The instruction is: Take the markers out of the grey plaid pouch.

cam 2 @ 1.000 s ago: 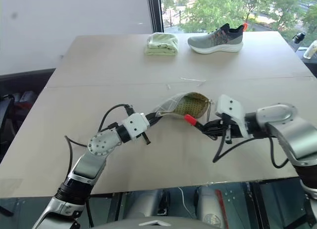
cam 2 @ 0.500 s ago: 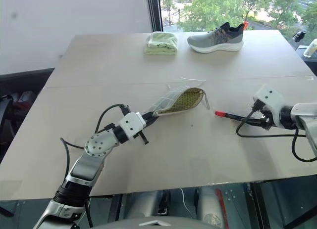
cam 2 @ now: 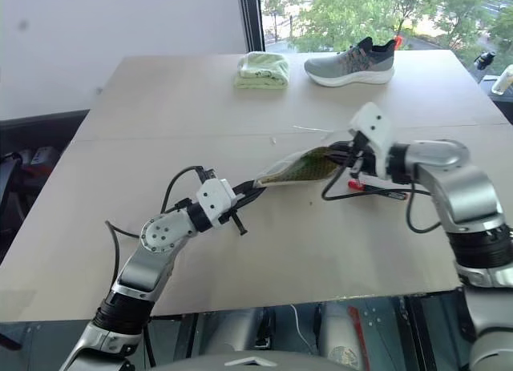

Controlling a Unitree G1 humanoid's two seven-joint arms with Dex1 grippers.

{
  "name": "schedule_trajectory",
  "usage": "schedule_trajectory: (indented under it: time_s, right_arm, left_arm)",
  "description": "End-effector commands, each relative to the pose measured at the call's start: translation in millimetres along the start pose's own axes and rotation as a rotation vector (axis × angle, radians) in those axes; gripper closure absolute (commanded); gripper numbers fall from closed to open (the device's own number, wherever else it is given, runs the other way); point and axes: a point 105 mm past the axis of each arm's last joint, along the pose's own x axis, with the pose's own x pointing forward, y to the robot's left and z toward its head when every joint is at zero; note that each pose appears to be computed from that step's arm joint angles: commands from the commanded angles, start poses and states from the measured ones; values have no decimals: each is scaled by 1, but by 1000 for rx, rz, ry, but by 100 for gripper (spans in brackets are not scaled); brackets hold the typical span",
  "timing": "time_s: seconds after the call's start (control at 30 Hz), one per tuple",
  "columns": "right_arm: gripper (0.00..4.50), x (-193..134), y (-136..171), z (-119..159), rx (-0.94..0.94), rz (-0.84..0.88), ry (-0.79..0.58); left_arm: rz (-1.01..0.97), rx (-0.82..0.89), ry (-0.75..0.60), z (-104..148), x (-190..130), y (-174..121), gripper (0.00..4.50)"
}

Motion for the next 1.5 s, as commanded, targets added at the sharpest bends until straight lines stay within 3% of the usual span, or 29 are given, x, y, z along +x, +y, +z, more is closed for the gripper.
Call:
schedule_trajectory:
  time_s: [0.03,0.2,0.47,0.5,0.53,0.6,0.83,0.9,1.1,1.27,1.5]
  right_arm:
    - [440,10,4,-9,-23,33,49]
    - [440,17,11,-15,-52,90,85]
    - [440,11,9,-17,-349,193,263]
    - [403,9,11,-17,-385,222,286]
    - [403,8,12,-17,-411,243,302]
    - [339,8,15,-15,-470,276,323]
    - [33,24,22,-22,-662,382,394]
    - [2,30,22,-28,-689,412,419]
    - [2,53,25,-58,-718,486,470]
    - [2,64,24,-67,-705,530,485]
    - [314,63,25,-66,-681,544,467]
  left_arm:
    - [-5,11,-94,26,4,-1,450]
    - [-21,-109,-135,39,6,-6,450]
    - [-149,-311,-151,49,3,-30,450]
    - [-157,-333,-148,48,3,-32,450]
    - [-163,-353,-147,48,2,-33,450]
    - [-165,-396,-149,47,2,-34,450]
    - [-185,-586,-155,45,3,-37,450]
    - [-200,-597,-151,46,3,-38,450]
    - [-217,-616,-146,46,4,-42,450]
    - [-221,-614,-138,45,5,-41,450]
    - [-204,-614,-120,39,4,-37,450]
